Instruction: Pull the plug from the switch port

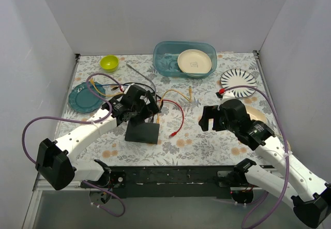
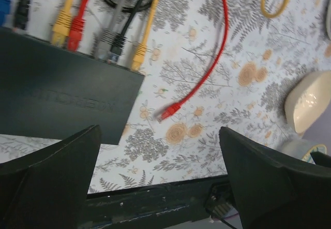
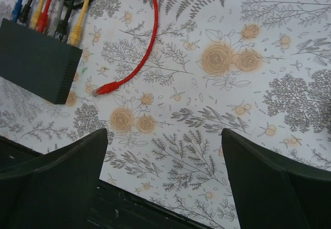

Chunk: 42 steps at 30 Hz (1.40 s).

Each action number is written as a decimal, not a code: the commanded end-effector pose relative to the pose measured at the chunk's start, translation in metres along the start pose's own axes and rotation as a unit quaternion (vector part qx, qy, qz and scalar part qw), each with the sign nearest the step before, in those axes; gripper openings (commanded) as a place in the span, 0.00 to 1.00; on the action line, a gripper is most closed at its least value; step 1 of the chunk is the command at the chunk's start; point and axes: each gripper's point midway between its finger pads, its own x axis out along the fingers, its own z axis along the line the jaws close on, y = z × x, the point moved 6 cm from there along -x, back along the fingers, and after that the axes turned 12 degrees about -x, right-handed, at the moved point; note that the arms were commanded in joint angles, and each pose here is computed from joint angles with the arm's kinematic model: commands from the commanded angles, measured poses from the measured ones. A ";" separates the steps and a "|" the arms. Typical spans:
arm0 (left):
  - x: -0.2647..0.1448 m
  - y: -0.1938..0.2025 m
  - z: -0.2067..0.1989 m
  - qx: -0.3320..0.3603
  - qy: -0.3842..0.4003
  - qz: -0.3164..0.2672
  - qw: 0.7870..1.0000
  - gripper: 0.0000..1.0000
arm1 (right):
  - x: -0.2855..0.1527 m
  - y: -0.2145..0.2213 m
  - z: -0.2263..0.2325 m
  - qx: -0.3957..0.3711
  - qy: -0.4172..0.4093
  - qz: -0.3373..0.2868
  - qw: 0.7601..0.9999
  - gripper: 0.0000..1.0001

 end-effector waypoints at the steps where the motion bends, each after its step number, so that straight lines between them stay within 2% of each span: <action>1: -0.012 -0.033 0.021 -0.043 -0.077 -0.074 0.993 0.98 | 0.005 -0.023 0.022 -0.018 -0.082 -0.034 0.996 0.98; 3: -0.014 -0.045 0.030 -0.063 -0.087 -0.082 0.991 0.98 | 0.013 -0.032 0.031 -0.015 -0.105 -0.030 0.994 0.99; 7: -0.008 -0.083 0.071 -0.146 -0.125 -0.102 0.976 0.98 | 0.036 -0.039 0.040 -0.006 -0.115 0.005 0.993 0.99; 8: -0.004 -0.086 0.076 -0.151 -0.135 -0.104 0.974 0.98 | 0.048 -0.036 0.043 -0.001 -0.119 0.023 0.993 0.98; 10: 0.004 -0.089 0.081 -0.152 -0.146 -0.106 0.972 0.98 | 0.059 -0.041 0.049 0.004 -0.130 0.020 0.991 0.98; 14: 0.027 -0.091 0.089 -0.167 -0.130 -0.087 0.973 0.98 | 0.094 -0.038 0.064 0.020 -0.152 0.061 0.986 0.98; 19: 0.050 -0.080 0.108 -0.160 -0.150 -0.051 0.974 0.91 | 0.125 -0.043 0.081 0.027 -0.167 0.095 0.981 0.96; 23: 0.051 -0.068 0.121 -0.156 -0.152 -0.038 0.975 0.85 | 0.137 -0.052 0.087 0.026 -0.169 0.093 0.981 0.94; 24: 0.051 -0.065 0.124 -0.156 -0.152 -0.036 0.975 0.82 | 0.139 -0.054 0.088 0.025 -0.169 0.093 0.981 0.93; 25: 0.052 -0.058 0.131 -0.153 -0.156 -0.023 0.976 0.74 | 0.145 -0.052 0.089 0.021 -0.168 0.100 0.980 0.92; 27: 0.052 -0.049 0.133 -0.152 -0.142 -0.003 0.978 0.67 | 0.149 -0.061 0.092 0.018 -0.173 0.096 0.980 0.91; 28: 0.051 -0.043 0.134 -0.150 -0.135 0.012 0.979 0.60 | 0.155 -0.059 0.093 0.017 -0.174 0.105 0.979 0.91; 32: 0.053 -0.024 0.145 -0.143 -0.123 0.047 0.981 0.49 | 0.166 -0.057 0.098 0.019 -0.178 0.118 0.977 0.90; 39: 0.062 0.000 0.121 -0.076 -0.080 0.099 0.989 0.47 | 0.176 -0.044 0.103 0.017 -0.179 0.137 0.974 0.87; 42: 0.072 0.008 0.112 -0.050 -0.087 0.110 0.989 0.48 | 0.181 -0.039 0.101 0.012 -0.170 0.145 0.975 0.86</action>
